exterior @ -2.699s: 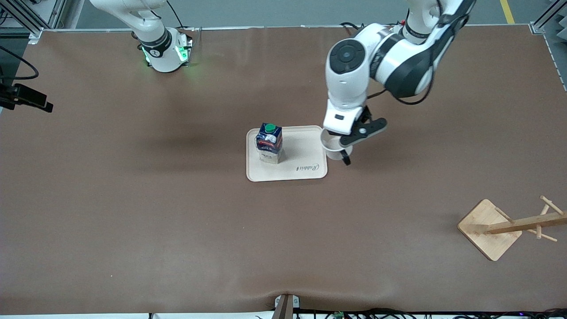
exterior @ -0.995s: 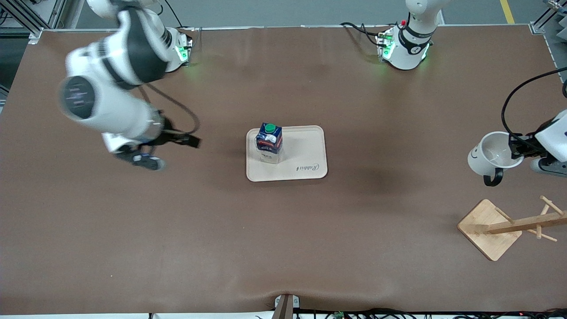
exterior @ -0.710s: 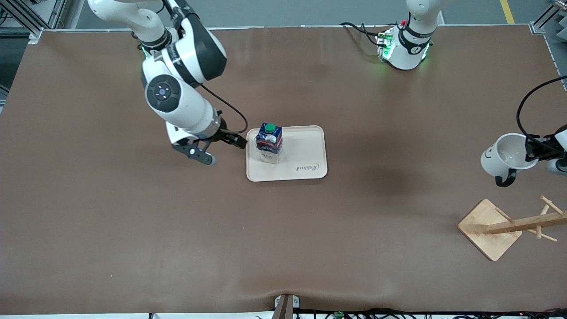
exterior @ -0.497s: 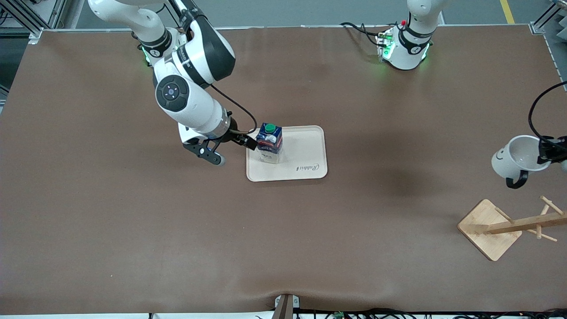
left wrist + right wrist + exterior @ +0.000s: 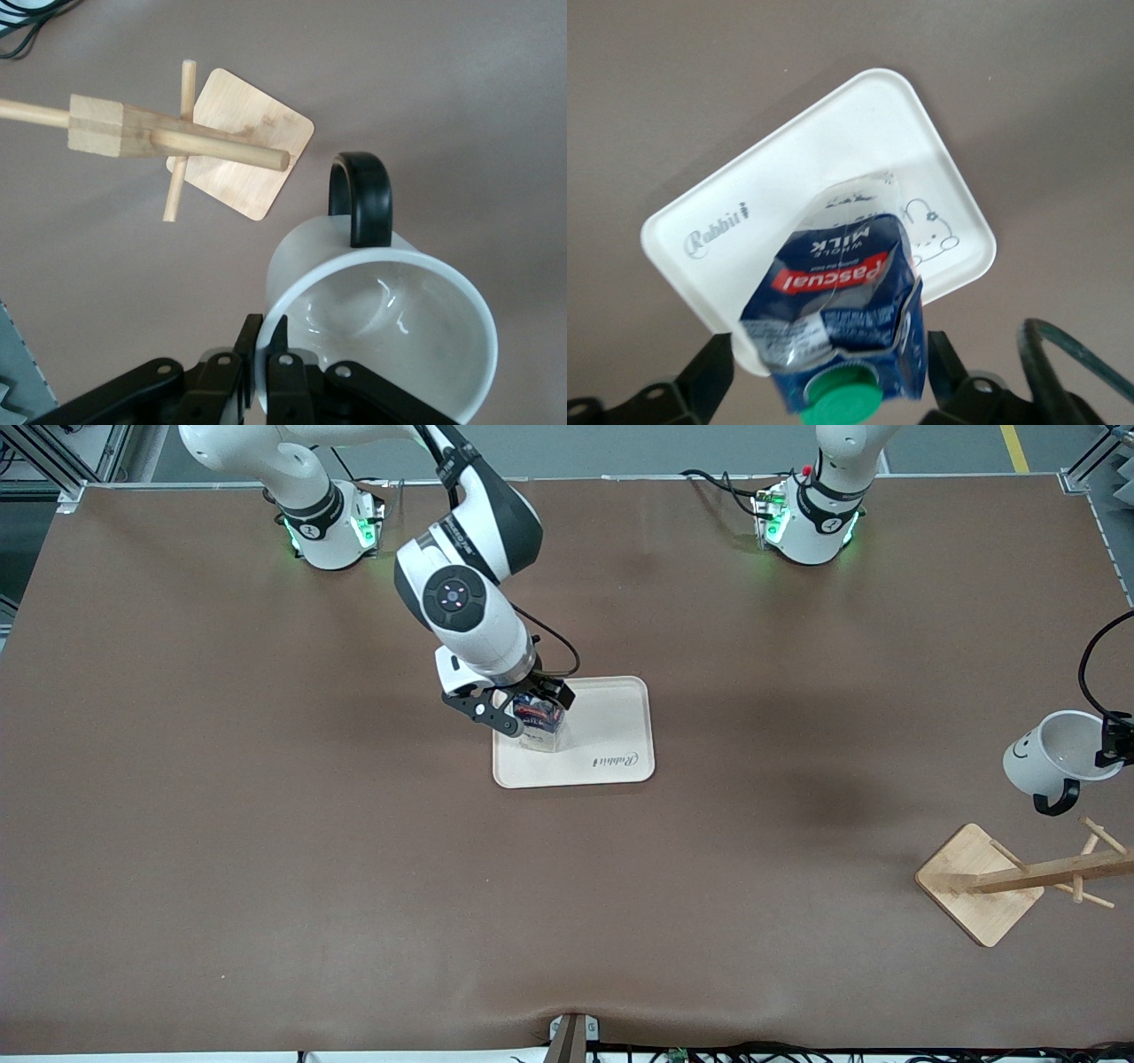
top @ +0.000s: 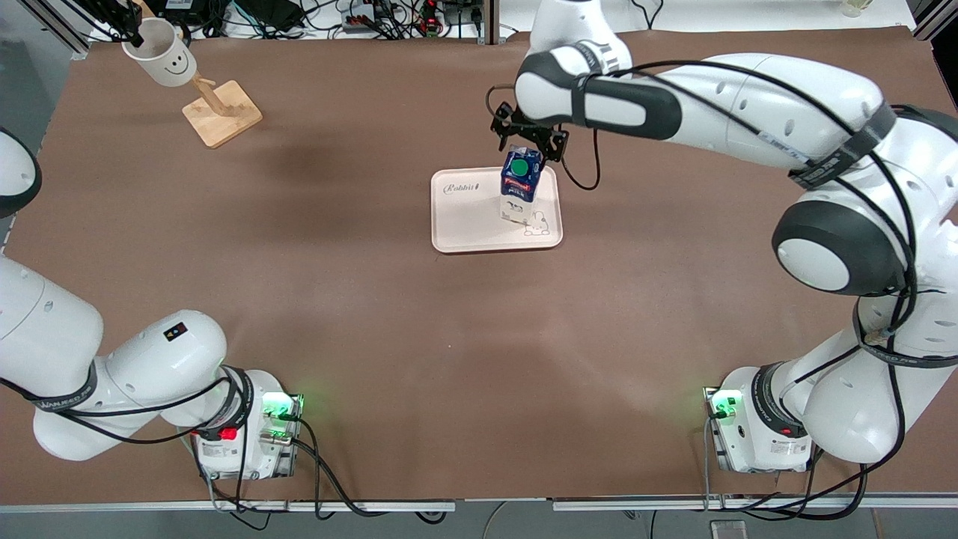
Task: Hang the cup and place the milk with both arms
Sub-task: 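Carry the milk carton off the tray with the right gripper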
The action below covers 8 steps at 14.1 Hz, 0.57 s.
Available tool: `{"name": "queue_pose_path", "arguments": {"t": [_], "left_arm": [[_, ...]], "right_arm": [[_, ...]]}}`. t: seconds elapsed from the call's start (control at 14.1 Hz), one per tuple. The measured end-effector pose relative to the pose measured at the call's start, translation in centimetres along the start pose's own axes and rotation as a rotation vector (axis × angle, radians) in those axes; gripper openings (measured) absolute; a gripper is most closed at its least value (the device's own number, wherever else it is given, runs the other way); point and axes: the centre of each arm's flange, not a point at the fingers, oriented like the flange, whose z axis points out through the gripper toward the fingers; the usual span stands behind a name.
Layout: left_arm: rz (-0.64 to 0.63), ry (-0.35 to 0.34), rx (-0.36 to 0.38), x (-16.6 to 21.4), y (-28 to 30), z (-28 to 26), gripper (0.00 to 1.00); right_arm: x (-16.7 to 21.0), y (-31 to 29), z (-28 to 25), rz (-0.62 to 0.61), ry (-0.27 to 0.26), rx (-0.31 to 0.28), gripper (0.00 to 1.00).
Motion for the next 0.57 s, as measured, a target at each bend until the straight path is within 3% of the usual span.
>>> {"name": "queue_pose_path", "arguments": {"t": [0.14, 0.28, 0.57], "left_arm": [[-0.002, 0.021, 0.009, 0.2, -0.2, -0.2, 0.07], [-0.006, 0.039, 0.019, 0.2, -0.5, -0.4, 0.07], [-0.01, 0.063, 0.032, 0.2, -1.6, -0.2, 0.07]], "right_arm": [[0.1, 0.1, 1.7, -0.04, 0.049, -0.06, 0.89], [0.0, -0.1, 2.2, -0.051, 0.06, -0.074, 0.7], [1.3, 0.1, 0.8, 0.009, 0.055, -0.076, 0.69]]}}
